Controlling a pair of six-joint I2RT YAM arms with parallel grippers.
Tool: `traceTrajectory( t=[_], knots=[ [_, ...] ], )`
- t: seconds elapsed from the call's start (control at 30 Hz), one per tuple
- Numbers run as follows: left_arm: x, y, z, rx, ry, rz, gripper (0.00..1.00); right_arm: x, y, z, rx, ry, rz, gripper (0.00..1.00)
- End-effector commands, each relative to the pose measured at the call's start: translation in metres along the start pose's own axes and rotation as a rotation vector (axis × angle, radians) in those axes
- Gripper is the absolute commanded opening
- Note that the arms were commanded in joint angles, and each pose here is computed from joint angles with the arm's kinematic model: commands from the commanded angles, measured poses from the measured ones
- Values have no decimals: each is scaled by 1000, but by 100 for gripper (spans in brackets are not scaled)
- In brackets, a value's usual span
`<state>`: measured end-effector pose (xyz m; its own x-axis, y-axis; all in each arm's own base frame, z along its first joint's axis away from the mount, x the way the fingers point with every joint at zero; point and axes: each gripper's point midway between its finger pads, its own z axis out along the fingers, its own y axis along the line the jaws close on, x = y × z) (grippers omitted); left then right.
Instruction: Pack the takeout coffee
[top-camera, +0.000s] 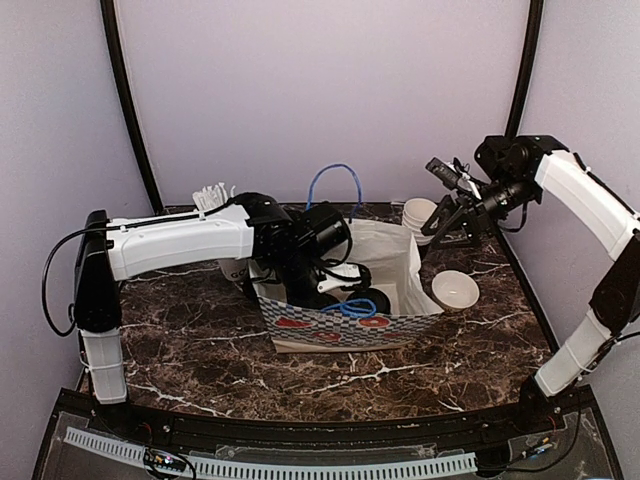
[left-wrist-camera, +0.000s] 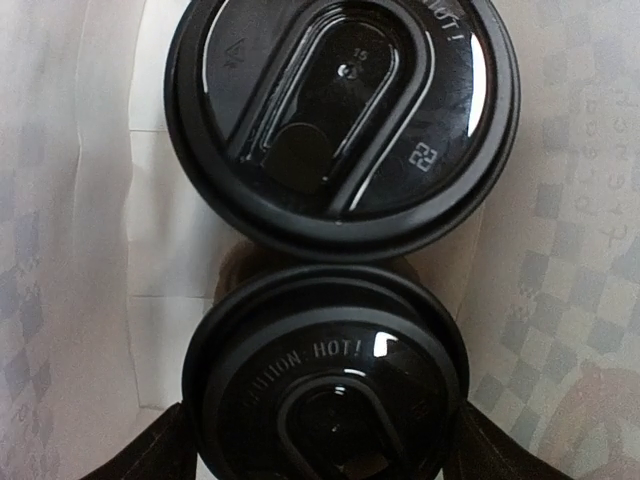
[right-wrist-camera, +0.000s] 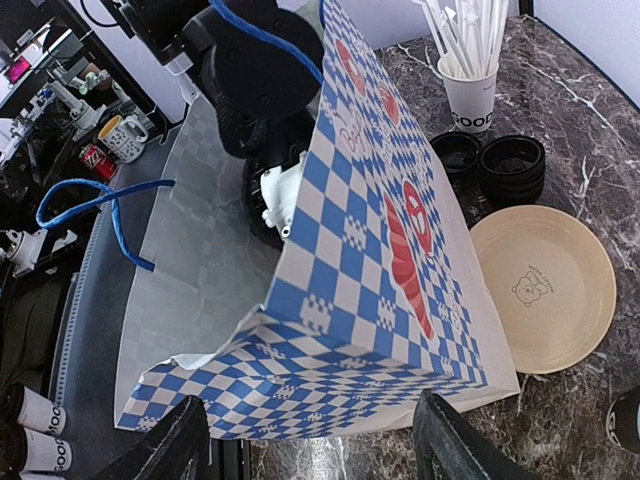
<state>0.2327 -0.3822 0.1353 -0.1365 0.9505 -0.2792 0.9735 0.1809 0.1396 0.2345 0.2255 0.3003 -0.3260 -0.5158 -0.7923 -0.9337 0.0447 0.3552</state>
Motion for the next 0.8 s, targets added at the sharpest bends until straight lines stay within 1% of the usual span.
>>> traceTrajectory(
  t=[0.0,0.1,0.23,0.33,0.53,0.77],
  knots=[
    [7,8,15,89,5,-83,33,0,7,-7,-8,-44,-17,70],
    [-1,16,17,130,-41,-105,33,3,4,-6,-19,-52,-2,70],
    [5,25,23,118,-22,-123,31,7,0,-4,-35,-61,30,70],
    [4,20,16,110,-30,-126,29,12,-3,-2,-43,-62,52,70],
    [8,-1,13,113,-21,-102,29,14,-15,-3,-42,-71,94,70],
    [14,-6,22,142,13,-105,31,27,-61,2,-23,-61,267,66]
  ],
)
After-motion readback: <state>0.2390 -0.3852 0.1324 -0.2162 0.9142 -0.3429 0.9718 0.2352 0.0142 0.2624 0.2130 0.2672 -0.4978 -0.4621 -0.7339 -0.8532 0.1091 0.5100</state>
